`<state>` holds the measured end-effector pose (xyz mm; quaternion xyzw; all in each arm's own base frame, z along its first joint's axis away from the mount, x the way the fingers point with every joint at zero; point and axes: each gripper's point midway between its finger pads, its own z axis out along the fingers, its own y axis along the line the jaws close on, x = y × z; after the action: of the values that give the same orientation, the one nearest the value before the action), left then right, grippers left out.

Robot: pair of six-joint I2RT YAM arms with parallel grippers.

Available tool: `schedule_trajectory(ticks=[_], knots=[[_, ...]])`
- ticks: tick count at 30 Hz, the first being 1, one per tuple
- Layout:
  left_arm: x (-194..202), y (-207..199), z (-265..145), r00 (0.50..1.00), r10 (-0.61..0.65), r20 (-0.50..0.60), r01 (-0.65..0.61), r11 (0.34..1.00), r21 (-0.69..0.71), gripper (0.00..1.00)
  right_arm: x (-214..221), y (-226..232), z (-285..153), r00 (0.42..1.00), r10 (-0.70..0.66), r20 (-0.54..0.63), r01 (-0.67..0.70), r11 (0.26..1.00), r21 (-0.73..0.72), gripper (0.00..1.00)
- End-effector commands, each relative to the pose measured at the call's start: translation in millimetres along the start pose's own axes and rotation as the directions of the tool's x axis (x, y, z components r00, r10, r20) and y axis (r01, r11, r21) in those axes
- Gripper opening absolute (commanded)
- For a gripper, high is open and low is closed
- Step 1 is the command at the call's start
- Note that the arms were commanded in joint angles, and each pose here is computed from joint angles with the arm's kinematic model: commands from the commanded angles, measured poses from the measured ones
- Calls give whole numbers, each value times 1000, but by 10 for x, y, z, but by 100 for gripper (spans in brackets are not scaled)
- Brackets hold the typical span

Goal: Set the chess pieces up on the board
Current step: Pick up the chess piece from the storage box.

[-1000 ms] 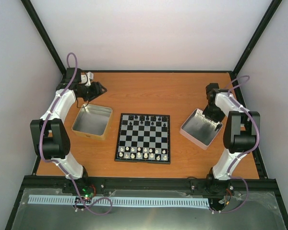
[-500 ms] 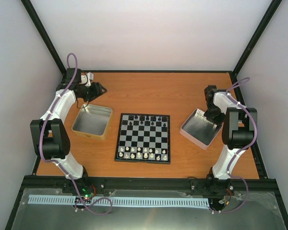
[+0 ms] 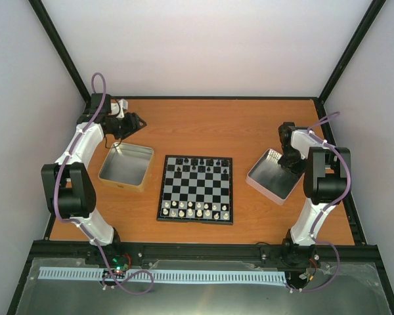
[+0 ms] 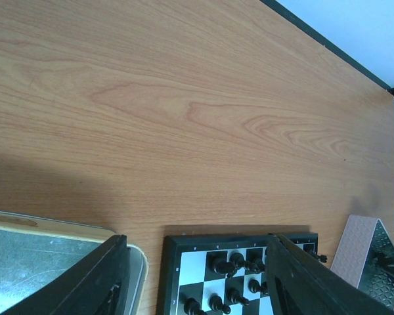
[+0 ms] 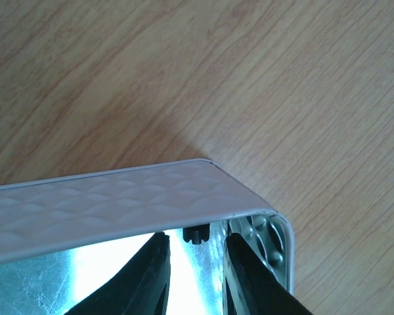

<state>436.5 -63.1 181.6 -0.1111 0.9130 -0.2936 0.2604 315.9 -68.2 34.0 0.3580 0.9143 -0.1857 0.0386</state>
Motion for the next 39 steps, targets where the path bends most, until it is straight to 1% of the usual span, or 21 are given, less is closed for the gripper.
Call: schedule_trajectory(ticks=[1, 8, 16, 25, 26, 29, 31, 35, 39], knots=[[-112, -127, -135, 998, 39, 45, -40, 999, 26, 58, -34, -26, 73, 999, 21, 26, -22, 999, 33, 24], [-123, -141, -152, 998, 40, 49, -41, 999, 27, 58, -35, 4, 153, 999, 21, 31, -22, 1000, 15, 20], [-133, -153, -173, 998, 42, 55, -44, 999, 28, 58, -76, -21, 235, 999, 21, 40, -22, 1000, 8, 17], [-127, -172, -190, 997, 46, 57, -48, 998, 33, 58, -102, -46, 295, 998, -17, 53, 16, 1000, 14, 17], [-130, -175, -194, 997, 47, 60, -49, 998, 33, 58, -100, -31, 298, 998, -20, 52, 19, 1000, 5, 16], [-129, -183, -204, 997, 46, 61, -48, 998, 36, 58, -109, -2, 287, 998, -28, 53, 28, 1000, -13, 7], [-131, -193, -212, 997, 48, 63, -51, 998, 38, 58, -109, 11, 263, 998, -33, 53, 34, 999, -28, 5], [-133, -228, -233, 996, 53, 68, -57, 997, 51, 58, -68, 70, 146, 998, -45, 38, 48, 994, -97, 4], [-130, -306, -258, 995, 63, 73, -69, 994, 90, 58, 40, 161, -100, 999, -54, -6, 51, 975, -218, 5]])
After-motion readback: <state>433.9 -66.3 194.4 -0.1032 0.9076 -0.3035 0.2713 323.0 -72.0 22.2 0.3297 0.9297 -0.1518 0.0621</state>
